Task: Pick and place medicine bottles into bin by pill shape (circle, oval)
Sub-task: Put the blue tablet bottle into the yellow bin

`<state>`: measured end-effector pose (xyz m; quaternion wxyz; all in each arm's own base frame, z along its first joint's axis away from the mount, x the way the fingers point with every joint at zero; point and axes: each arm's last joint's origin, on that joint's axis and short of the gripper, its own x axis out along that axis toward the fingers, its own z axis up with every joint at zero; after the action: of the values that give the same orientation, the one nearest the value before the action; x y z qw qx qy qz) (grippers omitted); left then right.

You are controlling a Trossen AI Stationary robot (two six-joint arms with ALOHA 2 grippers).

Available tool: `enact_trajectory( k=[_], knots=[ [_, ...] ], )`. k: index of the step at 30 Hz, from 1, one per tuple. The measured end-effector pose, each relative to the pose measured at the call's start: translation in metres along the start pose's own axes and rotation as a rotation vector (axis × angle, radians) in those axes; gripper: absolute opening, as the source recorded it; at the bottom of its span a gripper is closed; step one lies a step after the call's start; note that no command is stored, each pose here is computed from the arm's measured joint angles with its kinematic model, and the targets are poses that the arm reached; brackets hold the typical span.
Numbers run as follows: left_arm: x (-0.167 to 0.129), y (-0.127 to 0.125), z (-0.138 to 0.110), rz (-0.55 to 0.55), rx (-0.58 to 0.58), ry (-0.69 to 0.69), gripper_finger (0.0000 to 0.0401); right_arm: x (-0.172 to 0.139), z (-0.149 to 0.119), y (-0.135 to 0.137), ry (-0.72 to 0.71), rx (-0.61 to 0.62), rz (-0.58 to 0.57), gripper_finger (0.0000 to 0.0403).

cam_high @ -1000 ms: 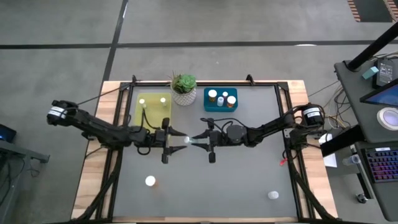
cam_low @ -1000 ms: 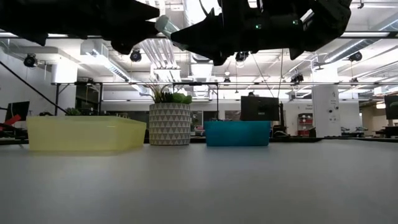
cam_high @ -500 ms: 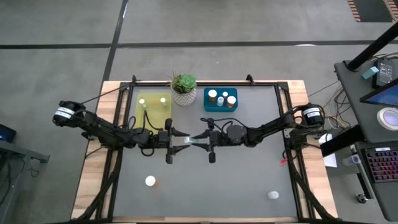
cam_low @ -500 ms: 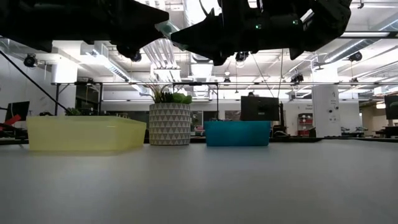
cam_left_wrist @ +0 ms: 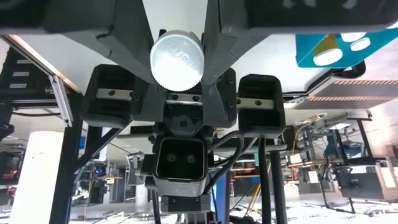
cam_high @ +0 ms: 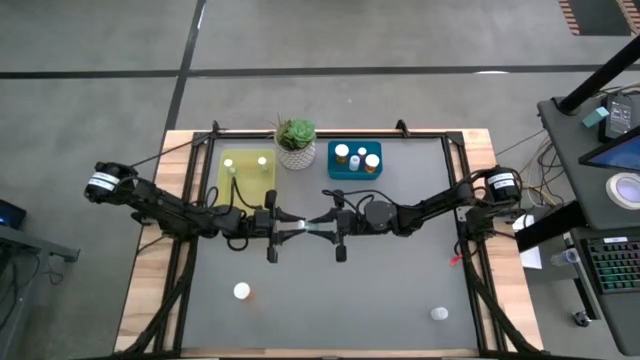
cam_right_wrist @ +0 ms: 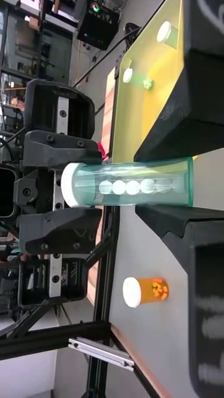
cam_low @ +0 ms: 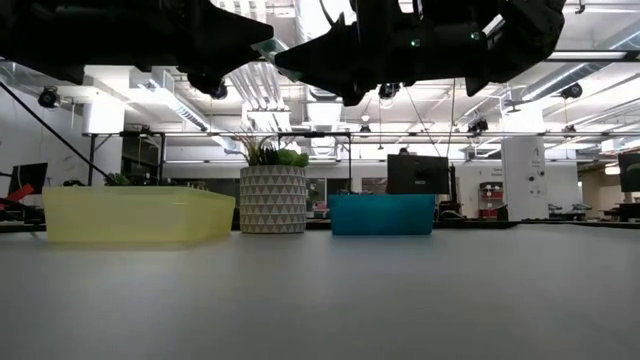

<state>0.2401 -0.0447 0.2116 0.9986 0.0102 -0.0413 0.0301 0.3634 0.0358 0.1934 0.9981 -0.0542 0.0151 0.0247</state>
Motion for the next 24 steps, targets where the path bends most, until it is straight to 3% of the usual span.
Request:
enact_trajectory(
  k=[11,17,24],
  knots=[
    [-0.002,0.003,0.003,0.058,0.005,0.014,0.0099,-0.004,0.008,-0.005,0.016,0.039,-0.036,0.0199],
    [-0.015,0.01,0.006,0.195,0.042,0.132,0.0099,-0.016,0.022,-0.011,0.112,0.033,-0.153,0.0224],
    [-0.042,0.026,0.014,0.418,0.079,0.272,0.0099,-0.028,0.031,-0.015,0.18,0.036,-0.235,0.0227]
  ],
)
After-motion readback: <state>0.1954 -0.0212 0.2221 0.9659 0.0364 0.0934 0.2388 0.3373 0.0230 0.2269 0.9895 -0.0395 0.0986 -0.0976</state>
